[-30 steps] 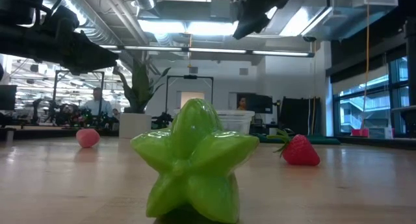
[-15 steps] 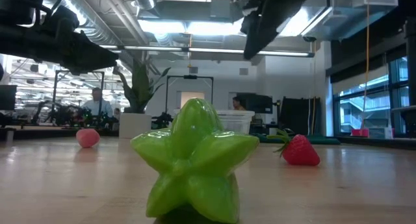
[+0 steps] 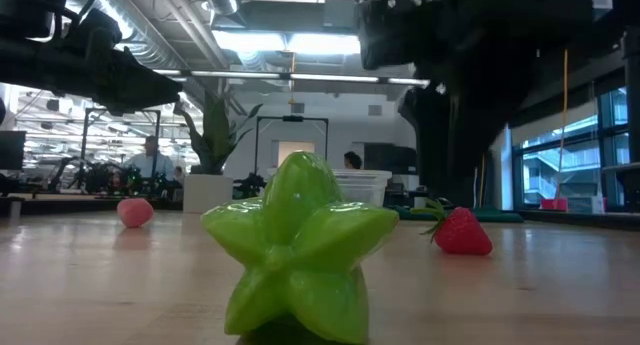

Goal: Pick and placing Produce into tupperware
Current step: Put the strawberry into the transparent container

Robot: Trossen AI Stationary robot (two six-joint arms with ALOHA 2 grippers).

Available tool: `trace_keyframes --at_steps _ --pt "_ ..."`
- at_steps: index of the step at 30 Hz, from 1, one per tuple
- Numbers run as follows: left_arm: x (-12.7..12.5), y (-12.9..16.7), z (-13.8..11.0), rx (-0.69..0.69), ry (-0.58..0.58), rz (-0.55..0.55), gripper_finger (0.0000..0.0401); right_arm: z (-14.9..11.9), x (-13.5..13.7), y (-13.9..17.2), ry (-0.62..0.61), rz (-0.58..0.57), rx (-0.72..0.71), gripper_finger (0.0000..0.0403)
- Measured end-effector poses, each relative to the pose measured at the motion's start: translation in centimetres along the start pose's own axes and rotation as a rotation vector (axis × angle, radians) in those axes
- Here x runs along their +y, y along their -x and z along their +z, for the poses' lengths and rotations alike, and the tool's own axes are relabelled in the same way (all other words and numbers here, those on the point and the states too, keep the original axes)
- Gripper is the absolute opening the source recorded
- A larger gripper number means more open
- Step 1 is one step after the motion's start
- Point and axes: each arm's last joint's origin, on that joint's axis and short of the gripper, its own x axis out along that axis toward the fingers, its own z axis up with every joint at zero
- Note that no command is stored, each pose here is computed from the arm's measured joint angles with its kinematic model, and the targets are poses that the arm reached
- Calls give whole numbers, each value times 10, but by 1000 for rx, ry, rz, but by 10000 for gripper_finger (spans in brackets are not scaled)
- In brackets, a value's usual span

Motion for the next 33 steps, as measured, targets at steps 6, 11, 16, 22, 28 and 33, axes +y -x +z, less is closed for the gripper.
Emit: trace_keyframes --at_steps 6,11,16,22,28,33 --pt "0 0 0 0 0 -1 192 -3 6 -15 -18 -51 -1 314" --pt "0 0 0 0 0 -1 192 -4 8 -29 -43 -46 31 314" --pt "0 0 0 0 0 -1 192 -6 14 -41 -28 -32 57 314" --pt "0 0 0 0 0 -1 192 -10 15 -44 -46 -39 93 288" --pt "0 0 0 0 0 -1 192 -13 13 -44 -68 -75 122 250" --pt "0 0 0 0 0 -1 192 -18 12 -47 -74 -74 132 219"
